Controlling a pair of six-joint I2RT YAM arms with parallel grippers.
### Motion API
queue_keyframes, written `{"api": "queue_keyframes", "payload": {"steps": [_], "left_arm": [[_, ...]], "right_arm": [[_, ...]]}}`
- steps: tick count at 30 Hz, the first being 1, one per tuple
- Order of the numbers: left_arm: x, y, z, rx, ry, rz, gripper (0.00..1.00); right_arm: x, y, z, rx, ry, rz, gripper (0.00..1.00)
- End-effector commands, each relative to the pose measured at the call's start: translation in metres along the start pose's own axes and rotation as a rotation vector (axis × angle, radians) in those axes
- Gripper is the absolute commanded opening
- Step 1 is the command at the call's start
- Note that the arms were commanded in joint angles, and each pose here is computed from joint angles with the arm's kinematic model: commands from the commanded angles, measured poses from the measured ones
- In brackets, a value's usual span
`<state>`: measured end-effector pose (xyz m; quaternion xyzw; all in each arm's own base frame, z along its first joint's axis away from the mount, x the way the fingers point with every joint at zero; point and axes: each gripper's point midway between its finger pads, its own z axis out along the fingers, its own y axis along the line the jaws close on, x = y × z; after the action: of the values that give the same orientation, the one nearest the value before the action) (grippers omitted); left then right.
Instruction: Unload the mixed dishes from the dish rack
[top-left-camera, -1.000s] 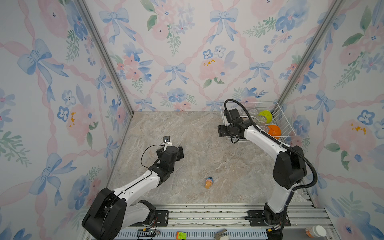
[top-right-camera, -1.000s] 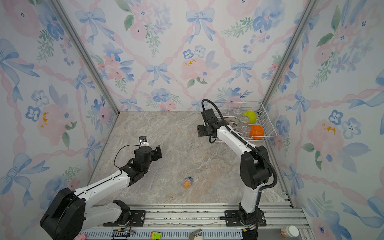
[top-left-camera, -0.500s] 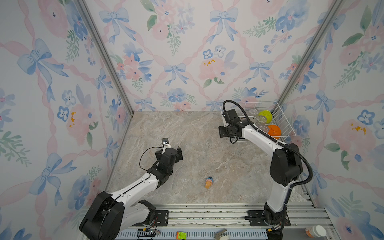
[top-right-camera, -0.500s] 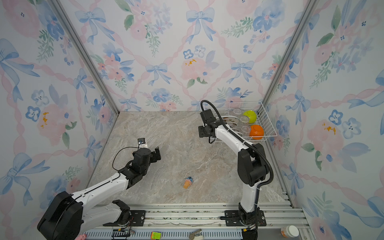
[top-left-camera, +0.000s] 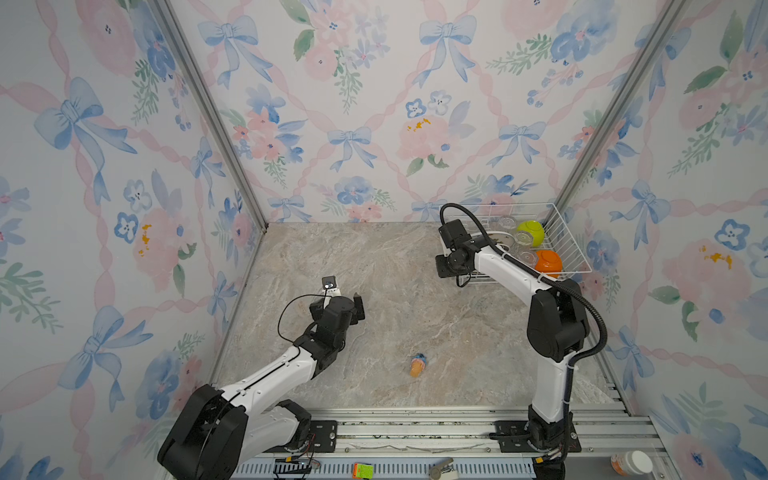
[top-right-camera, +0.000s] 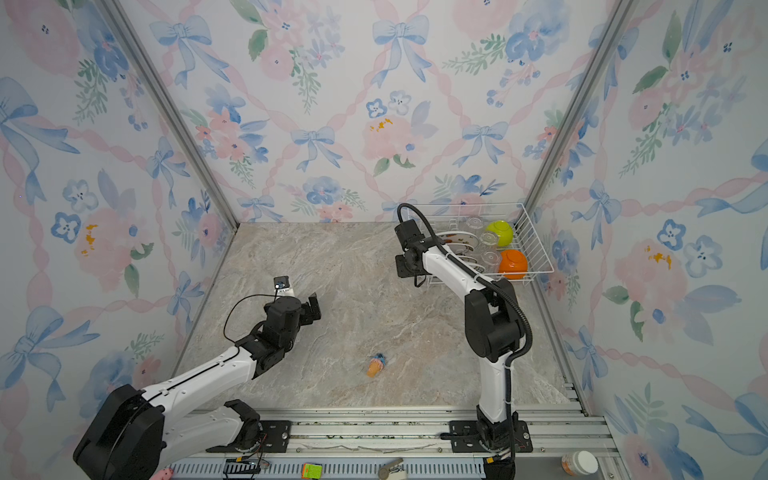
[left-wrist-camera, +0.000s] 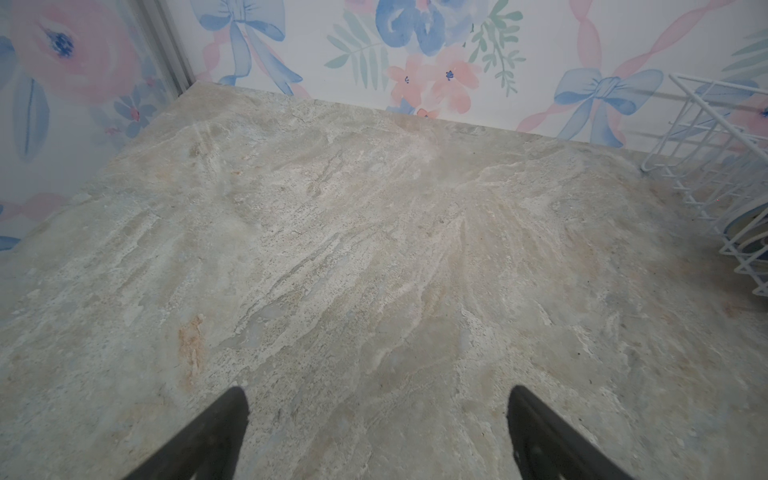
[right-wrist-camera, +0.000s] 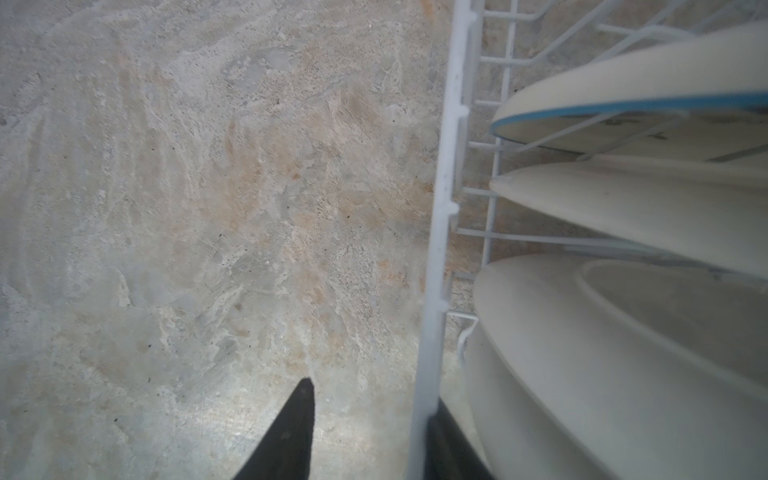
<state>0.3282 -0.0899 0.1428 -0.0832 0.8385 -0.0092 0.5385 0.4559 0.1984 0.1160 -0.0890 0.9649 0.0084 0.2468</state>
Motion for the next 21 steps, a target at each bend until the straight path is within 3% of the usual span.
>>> {"api": "queue_keyframes", "payload": {"steps": [1, 6, 16, 21], "left_arm": [[0.003, 0.004, -0.003, -0.012, -0.002, -0.012, 0.98], [0.005, 0.004, -0.002, -0.008, 0.004, -0.011, 0.98], [0.002, 0.012, -0.005, -0.043, -0.012, -0.032, 0.98], [-0.004, 0.039, -0.014, -0.177, -0.049, -0.086, 0.98]], "right_arm": [[-0.003, 0.019, 0.002, -0.017, -0.002, -0.028, 0.34], [0.003, 0.028, 0.000, -0.006, 0.011, -0.056, 0.20], [0.028, 0.079, -0.013, -0.089, 0.015, -0.046, 0.11], [0.044, 0.125, -0.025, -0.136, 0.008, -0.034, 0.10]]}}
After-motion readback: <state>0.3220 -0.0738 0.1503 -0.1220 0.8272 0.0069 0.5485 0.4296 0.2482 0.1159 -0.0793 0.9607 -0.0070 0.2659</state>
